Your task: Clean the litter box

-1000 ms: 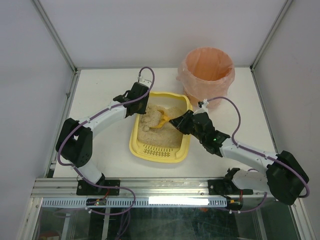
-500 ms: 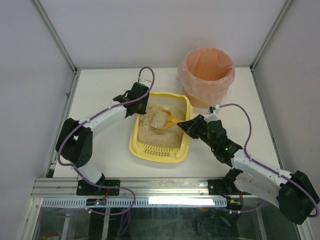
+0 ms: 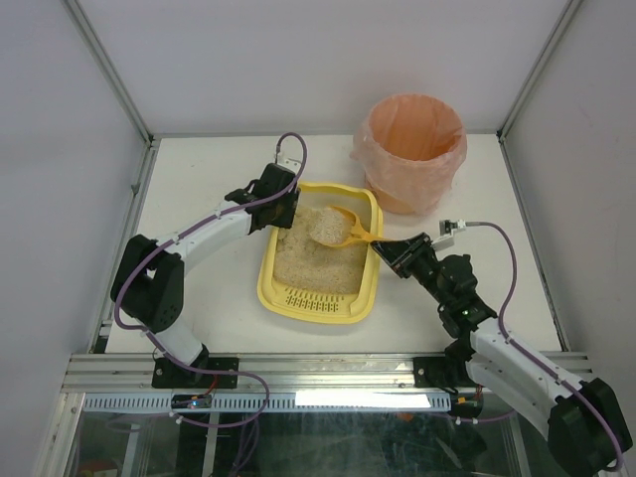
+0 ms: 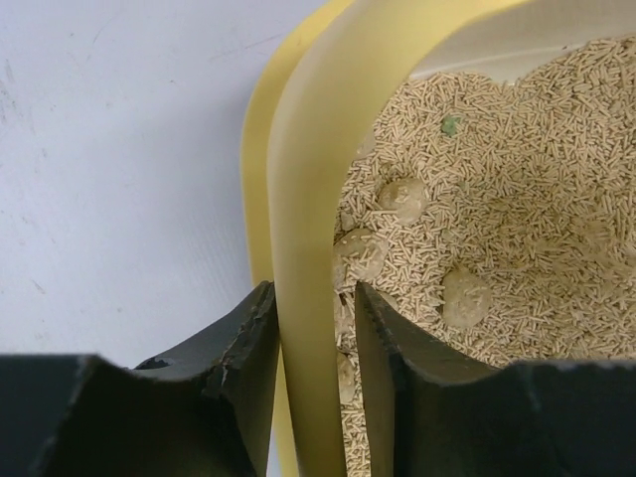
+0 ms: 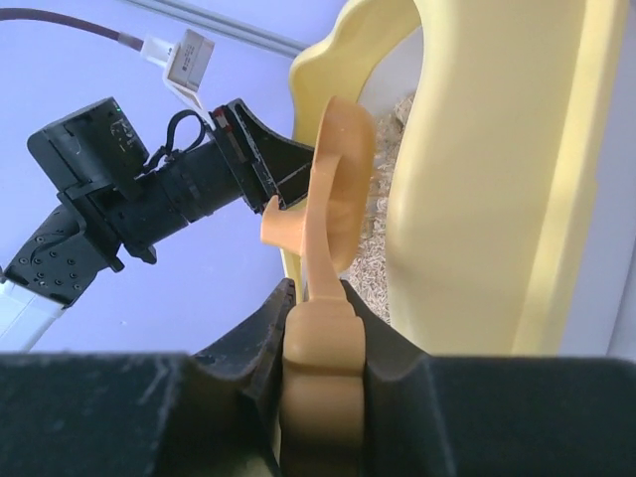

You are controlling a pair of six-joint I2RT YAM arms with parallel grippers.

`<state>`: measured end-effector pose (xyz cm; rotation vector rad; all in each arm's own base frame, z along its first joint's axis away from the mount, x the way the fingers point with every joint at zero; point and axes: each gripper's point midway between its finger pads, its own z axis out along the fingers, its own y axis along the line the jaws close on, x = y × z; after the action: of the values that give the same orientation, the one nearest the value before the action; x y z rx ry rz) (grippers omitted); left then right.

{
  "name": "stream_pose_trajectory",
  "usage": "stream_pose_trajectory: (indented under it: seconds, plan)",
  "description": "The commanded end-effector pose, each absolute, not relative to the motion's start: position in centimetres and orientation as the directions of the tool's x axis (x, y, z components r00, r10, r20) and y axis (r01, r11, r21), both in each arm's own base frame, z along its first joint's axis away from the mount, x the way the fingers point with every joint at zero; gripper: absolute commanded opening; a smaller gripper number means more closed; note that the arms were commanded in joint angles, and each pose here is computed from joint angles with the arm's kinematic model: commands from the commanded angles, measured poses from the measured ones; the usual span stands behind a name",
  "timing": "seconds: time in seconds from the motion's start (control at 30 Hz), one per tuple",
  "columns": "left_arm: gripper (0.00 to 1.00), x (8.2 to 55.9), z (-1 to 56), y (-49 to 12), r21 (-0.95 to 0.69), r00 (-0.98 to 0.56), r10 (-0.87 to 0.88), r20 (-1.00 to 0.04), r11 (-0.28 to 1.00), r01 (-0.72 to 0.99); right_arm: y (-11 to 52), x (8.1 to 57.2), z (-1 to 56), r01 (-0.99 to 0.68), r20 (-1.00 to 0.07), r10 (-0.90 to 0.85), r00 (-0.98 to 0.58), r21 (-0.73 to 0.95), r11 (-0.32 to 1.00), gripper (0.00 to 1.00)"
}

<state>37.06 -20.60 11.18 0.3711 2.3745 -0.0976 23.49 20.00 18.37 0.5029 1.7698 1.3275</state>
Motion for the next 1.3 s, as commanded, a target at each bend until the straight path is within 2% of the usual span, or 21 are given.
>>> stream_pose_trajectory:
  seconds: [0.0, 0.07, 0.17, 0.3, 0.4, 0.5, 0.63, 0.73, 0.83, 0.93, 1.03, 1.17, 1.27]
  plan:
    - [0.38, 36.2, 13.5, -23.1, -0.077, -0.684, 0.2, -0.702, 0.933, 0.351, 20.7, 23.3, 21.5, -0.238, -0.325, 0.747, -0.581, 0.945, 0.226, 0.0]
    - [0.41, 36.3, 14.1, -22.7, -0.09, -0.682, 0.178, -0.709, 0.937, 0.338, 19.4, 23.8, 21.0, -0.193, -0.287, 0.792, -0.54, 0.957, 0.215, 0.0]
    - [0.46, 36.5, 15.2, -22.2, -0.094, -0.669, 0.154, -0.727, 0.943, 0.319, 21.0, 23.1, 22.1, -0.259, -0.322, 0.725, -0.609, 0.945, 0.201, 0.0]
    - [0.51, 36.7, 17.3, -21.9, -0.115, -0.647, 0.113, -0.754, 0.947, 0.299, 18.3, 24.0, 21.1, -0.179, -0.27, 0.809, -0.522, 0.962, 0.205, 0.0]
    - [0.57, 36.4, 17.9, -21.4, -0.124, -0.641, 0.085, -0.763, 0.954, 0.274, 20.3, 23.2, 22.2, -0.251, -0.315, 0.729, -0.608, 0.947, 0.2, 0.0]
    - [0.58, 35.6, 17.6, -21.1, -0.135, -0.666, 0.074, -0.742, 0.957, 0.257, 18.0, 24.1, 20.5, -0.157, -0.262, 0.803, -0.536, 0.965, 0.21, 0.0]
    - [0.59, 34.0, 17.3, -20.2, -0.158, -0.685, 0.041, -0.727, 0.962, 0.225, 19.9, 23.2, 21.9, -0.246, -0.32, 0.721, -0.614, 0.946, 0.21, 0.0]
    - [0.56, 32.3, 17.9, -19.9, -0.2, -0.699, 0.015, -0.715, 0.954, 0.226, 17.4, 24.0, 21.0, -0.186, -0.256, 0.815, -0.52, 0.965, 0.185, 0.0]
    - [0.54, 30.8, 17.0, -19.6, -0.228, -0.726, 0.002, -0.687, 0.949, 0.218, 19.5, 23.2, 22.5, -0.274, -0.313, 0.733, -0.604, 0.945, 0.178, 0.0]
    - [0.5, 29.5, 15.8, -19.8, -0.255, -0.757, 0.001, -0.654, 0.941, 0.221, 17.3, 24.1, 20.9, -0.192, -0.248, 0.81, -0.531, 0.967, 0.171, 0.0]
    - [0.46, 28.4, 14.7, -20.1, -0.292, -0.788, -0.006, -0.615, 0.93, 0.222, 19.3, 23.2, 22.4, -0.273, -0.322, 0.73, -0.603, 0.943, 0.19, 0.0]
    - [0.42, 27.4, 14.3, -20.7, -0.318, -0.803, -0.005, -0.595, 0.92, 0.23, 17.6, 23.9, 21.1, -0.191, -0.272, 0.794, -0.543, 0.961, 0.198, 0.0]
    - [0.41, 26.9, 14.5, -21.3, -0.332, -0.805, -0.011, -0.593, 0.914, 0.233, 19.6, 23.1, 22.3, -0.265, -0.344, 0.716, -0.607, 0.938, 0.225, 0.0]
